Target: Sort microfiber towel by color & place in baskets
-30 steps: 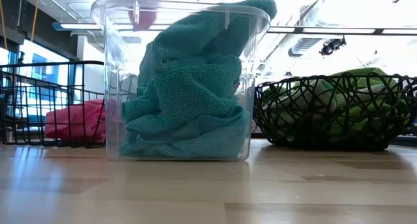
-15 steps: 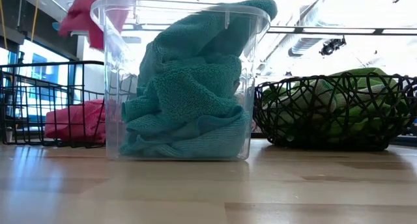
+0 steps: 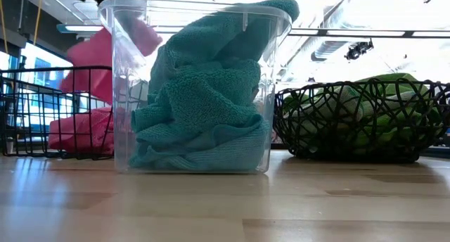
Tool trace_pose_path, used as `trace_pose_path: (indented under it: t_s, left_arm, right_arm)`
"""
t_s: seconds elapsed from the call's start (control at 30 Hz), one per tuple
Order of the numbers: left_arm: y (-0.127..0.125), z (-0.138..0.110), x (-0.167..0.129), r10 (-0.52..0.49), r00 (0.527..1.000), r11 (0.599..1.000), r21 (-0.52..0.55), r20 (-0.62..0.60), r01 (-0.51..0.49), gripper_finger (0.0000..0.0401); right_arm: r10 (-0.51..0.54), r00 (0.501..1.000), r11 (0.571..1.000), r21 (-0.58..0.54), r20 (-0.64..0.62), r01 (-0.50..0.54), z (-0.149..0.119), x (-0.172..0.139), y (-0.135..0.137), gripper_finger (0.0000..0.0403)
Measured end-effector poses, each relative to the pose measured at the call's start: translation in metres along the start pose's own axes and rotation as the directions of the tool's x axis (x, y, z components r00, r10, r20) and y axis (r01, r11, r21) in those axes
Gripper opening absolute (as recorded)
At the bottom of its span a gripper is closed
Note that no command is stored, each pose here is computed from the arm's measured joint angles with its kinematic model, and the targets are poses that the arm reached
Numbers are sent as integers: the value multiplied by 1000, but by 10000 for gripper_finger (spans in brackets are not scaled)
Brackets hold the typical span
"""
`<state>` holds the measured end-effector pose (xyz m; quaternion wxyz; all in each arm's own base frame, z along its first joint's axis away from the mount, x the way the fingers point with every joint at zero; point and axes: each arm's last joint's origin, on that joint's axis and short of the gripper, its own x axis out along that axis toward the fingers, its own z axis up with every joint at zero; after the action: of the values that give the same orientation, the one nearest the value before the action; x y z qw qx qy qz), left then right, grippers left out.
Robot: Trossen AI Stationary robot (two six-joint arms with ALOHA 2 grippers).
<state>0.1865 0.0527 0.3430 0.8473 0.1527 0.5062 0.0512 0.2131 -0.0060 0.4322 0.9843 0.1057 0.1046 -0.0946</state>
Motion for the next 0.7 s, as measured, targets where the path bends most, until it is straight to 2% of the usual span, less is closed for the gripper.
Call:
trace_pose_path:
  t_s: [0.17,0.33,0.57,0.7]
  left_arm:
    - [7,-9,25,-137,990,990,-22,-31,136,0]
    - [-4,-32,54,-204,969,979,-50,-143,199,0]
    - [-11,-42,83,-174,977,985,-37,-120,171,0]
    - [-16,-50,97,-165,975,986,-14,-146,165,0]
  right_arm:
    - [-8,999,1000,2,-35,8,-4,7,0,287]
    - [-15,998,1000,19,-67,16,-8,17,1,287]
    - [-25,993,1000,10,-113,27,-15,30,1,287]
    - [-31,990,999,7,-139,32,-18,33,1,287]
